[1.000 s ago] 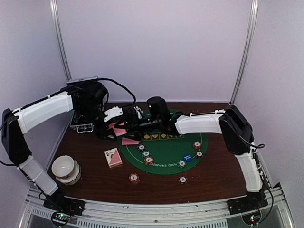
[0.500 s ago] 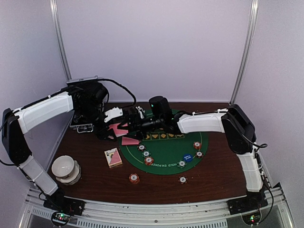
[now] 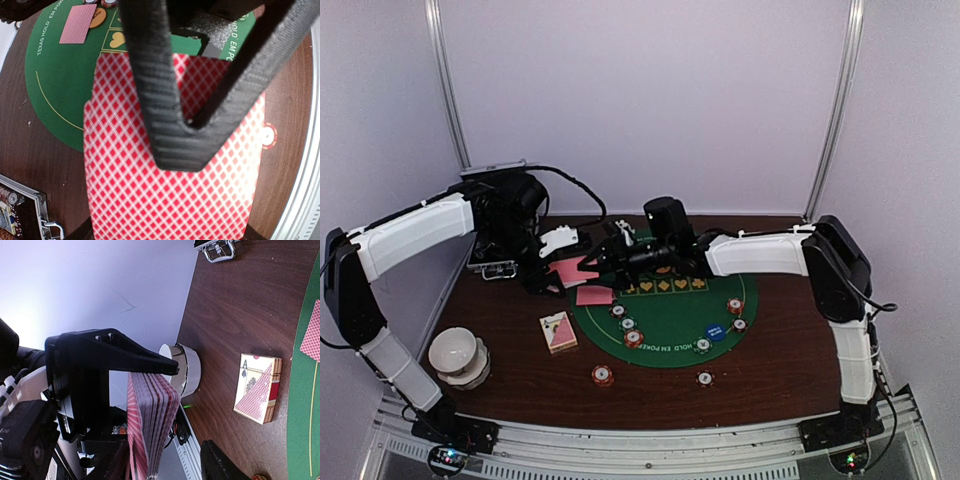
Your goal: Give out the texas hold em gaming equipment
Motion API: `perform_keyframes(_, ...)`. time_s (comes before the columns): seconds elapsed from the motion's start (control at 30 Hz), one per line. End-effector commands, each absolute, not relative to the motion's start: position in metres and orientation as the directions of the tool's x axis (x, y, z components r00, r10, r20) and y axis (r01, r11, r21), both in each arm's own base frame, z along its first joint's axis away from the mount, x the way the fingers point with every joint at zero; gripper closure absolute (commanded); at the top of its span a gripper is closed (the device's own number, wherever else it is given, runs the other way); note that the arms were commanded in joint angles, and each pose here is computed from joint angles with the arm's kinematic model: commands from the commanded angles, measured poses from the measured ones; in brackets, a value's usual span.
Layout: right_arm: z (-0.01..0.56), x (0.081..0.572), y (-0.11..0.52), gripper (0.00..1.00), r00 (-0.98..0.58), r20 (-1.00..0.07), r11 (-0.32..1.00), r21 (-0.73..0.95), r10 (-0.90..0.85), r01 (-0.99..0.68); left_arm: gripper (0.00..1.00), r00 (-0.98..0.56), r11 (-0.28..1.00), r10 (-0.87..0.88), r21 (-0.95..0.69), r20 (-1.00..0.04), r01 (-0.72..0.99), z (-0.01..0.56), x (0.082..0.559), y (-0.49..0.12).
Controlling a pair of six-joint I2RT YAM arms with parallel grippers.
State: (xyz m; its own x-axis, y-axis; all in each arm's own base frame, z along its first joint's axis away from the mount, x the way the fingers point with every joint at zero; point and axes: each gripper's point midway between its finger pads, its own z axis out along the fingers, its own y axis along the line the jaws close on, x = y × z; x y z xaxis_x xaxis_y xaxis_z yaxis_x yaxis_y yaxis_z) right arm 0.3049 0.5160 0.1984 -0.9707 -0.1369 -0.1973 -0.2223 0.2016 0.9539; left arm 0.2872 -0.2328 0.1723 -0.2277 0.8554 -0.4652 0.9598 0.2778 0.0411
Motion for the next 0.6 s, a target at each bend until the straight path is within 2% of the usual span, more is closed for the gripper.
perform_keyframes(0.0,0.233,0.298,0.506,0.49,-0.962,-0.236,0.147,0.956,-0.137,-0.255,1.0,-0.206,0.273,0.85,0.072,-0.484,0.959,0.176,0.293,-0.234)
perform_keyframes(0.23,0.241,0.297,0.506,0.6,-0.966,-0.222,0.107,0.966,-0.131,-0.237,1.0,-0.204,0.271,0.855,0.075,-0.478,0.96,0.175,0.294,-0.234)
perform_keyframes(0.57,0.243,0.301,0.485,0.95,-0.975,-0.192,0.105,0.974,-0.11,-0.203,1.0,-0.203,0.271,0.867,0.088,-0.455,0.958,0.169,0.295,-0.229)
